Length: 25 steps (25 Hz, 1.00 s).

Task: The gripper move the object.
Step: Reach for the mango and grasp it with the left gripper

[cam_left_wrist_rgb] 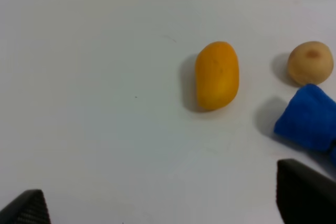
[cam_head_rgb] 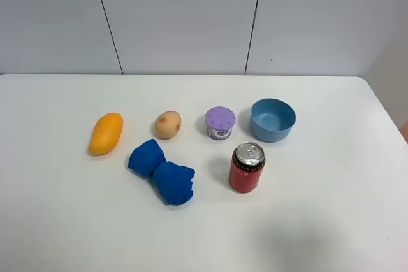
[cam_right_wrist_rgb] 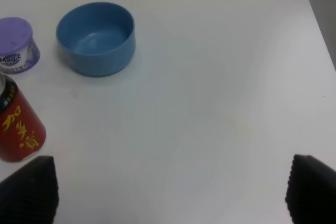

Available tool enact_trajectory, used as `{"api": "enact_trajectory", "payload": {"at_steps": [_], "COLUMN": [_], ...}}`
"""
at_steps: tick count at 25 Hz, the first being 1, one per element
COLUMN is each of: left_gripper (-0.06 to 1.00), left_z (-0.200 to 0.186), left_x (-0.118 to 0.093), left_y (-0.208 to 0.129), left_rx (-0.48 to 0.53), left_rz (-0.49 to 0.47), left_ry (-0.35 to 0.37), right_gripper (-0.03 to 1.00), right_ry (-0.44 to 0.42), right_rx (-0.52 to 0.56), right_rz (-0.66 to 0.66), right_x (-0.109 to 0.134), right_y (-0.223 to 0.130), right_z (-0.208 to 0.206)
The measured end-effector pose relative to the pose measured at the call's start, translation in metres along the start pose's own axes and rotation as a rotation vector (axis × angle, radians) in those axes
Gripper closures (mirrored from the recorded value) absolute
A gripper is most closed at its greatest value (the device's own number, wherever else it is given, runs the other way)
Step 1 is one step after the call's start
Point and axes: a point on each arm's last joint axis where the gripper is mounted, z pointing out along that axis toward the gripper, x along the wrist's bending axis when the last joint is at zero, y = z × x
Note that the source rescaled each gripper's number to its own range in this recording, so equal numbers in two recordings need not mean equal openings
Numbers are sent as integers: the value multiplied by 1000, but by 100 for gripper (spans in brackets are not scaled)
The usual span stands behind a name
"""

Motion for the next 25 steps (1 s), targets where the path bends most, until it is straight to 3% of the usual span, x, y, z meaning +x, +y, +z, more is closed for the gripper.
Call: {"api": "enact_trajectory", "payload": {"at_steps": [8, 14, 20, 25], "left_gripper": [-6, -6, -6, -6], "left_z": [1, 10, 62, 128], "left_x": [-1, -6, -15, -22], "left_y": [8, 76, 149, 183], "left_rx": [19, 110, 253, 382], "left_rz": [-3, 32, 139, 189], "left_ry": [-4, -13, -69, -134], "right_gripper": [-3, -3, -3, -3], "right_ry": [0, 0, 0, 0], "right_rx": [0, 0, 0, 0], "right_rz": [0, 0, 0, 0], "right_x": [0, 0, 0, 0], "right_y": [0, 0, 0, 0], "right_z": [0, 0, 0, 0]}}
